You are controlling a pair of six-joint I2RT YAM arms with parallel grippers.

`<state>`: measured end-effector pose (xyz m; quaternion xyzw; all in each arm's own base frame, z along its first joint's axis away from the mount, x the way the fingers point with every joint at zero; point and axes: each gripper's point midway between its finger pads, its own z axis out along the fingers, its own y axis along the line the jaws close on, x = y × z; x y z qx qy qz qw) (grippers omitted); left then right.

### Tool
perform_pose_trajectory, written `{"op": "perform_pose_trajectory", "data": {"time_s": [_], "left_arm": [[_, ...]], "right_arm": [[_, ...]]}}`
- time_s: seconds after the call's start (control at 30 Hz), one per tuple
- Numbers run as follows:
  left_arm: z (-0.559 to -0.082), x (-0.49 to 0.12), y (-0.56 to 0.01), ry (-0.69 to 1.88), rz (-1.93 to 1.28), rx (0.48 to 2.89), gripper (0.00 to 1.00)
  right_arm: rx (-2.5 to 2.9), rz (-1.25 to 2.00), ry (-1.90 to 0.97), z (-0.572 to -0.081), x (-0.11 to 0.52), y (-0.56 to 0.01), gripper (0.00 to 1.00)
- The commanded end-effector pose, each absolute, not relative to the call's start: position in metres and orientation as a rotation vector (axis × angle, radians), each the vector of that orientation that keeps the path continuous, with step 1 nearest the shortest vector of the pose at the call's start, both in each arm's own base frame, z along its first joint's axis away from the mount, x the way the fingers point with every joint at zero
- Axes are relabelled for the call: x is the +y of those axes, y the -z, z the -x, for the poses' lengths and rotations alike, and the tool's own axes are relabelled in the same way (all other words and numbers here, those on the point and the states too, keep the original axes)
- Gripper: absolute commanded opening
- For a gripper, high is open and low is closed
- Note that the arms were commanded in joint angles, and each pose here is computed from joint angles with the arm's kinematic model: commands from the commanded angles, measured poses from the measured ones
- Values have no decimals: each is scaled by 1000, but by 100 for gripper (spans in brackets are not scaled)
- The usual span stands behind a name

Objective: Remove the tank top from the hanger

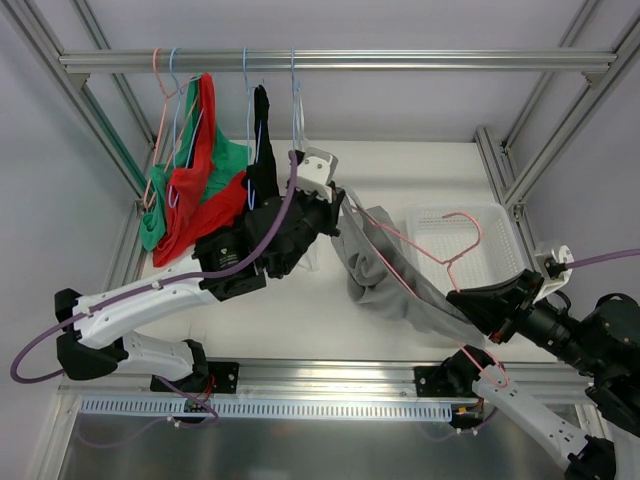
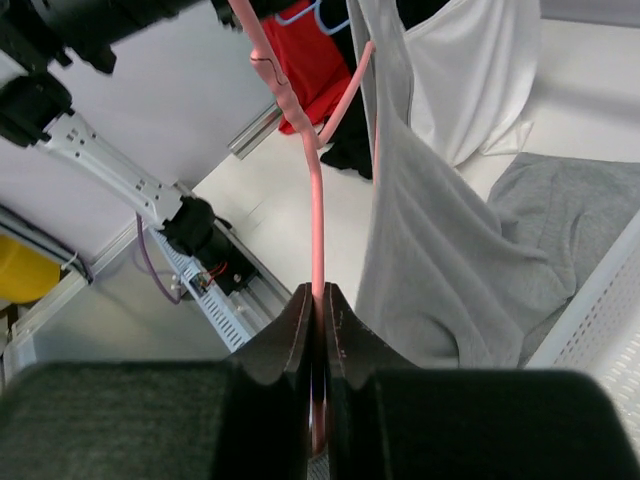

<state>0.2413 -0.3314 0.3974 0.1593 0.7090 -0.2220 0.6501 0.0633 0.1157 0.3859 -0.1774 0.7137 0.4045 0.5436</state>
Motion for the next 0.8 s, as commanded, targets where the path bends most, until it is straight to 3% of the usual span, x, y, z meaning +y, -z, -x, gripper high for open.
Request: {"op": "perform_pose_trajectory", "data": {"time_s": [0.0,0.17,0.4,0.6,0.77], "left_arm": [[-248,-282,-430,418,-145,1555,0],[-247,-281,-426,420,-154,1570,0],[-217,-313,-398,655,-330,1634,0],[-132,-353,-389,1135,-705,1571,0],[-73,-364,-368,1425,-950,1462,0]], "right_arm": [[1588,559,-1026,-39,119,-390,0],[1486,597,-1030,-25,111,-399,0],[1236,592,-1026,-19,106,-424,0],[1107,487,-1039,-54,124,-450,0],[783,391,-1128,-78,145,-505,0]]}}
